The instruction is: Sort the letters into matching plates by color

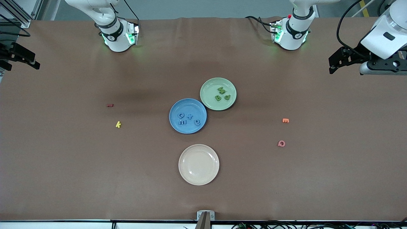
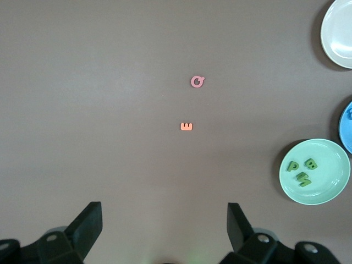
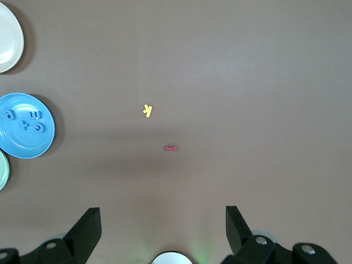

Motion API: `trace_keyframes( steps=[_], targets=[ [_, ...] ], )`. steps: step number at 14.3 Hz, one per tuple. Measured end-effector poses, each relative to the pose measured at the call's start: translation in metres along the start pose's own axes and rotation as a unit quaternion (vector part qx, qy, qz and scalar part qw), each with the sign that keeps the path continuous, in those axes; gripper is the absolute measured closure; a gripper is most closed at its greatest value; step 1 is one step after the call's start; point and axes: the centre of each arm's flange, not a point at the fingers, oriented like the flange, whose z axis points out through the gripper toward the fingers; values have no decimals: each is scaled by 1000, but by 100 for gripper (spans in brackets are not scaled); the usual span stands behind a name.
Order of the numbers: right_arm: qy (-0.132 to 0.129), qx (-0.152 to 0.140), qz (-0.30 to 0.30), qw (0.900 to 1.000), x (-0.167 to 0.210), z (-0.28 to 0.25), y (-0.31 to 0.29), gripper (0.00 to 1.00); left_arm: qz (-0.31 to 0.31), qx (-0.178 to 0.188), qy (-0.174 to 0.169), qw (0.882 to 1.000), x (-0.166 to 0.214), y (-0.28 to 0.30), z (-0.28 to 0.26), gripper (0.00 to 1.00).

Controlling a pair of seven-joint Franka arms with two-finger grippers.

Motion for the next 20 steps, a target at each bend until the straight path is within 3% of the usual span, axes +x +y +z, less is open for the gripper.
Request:
trace_keyframes(
  steps=[8,13,20],
  targets=[
    [8,-8,-39,999,-1,-4,1,0,0,0,0,1000,0,0,0,0],
    [4,-8,-14,1000,-2,-4,0,0,0,0,0,1000,0,0,0,0],
    [2,-9,-29,1000,-2,-3,-5,0,0,0,0,1000,0,0,0,0]
  ],
)
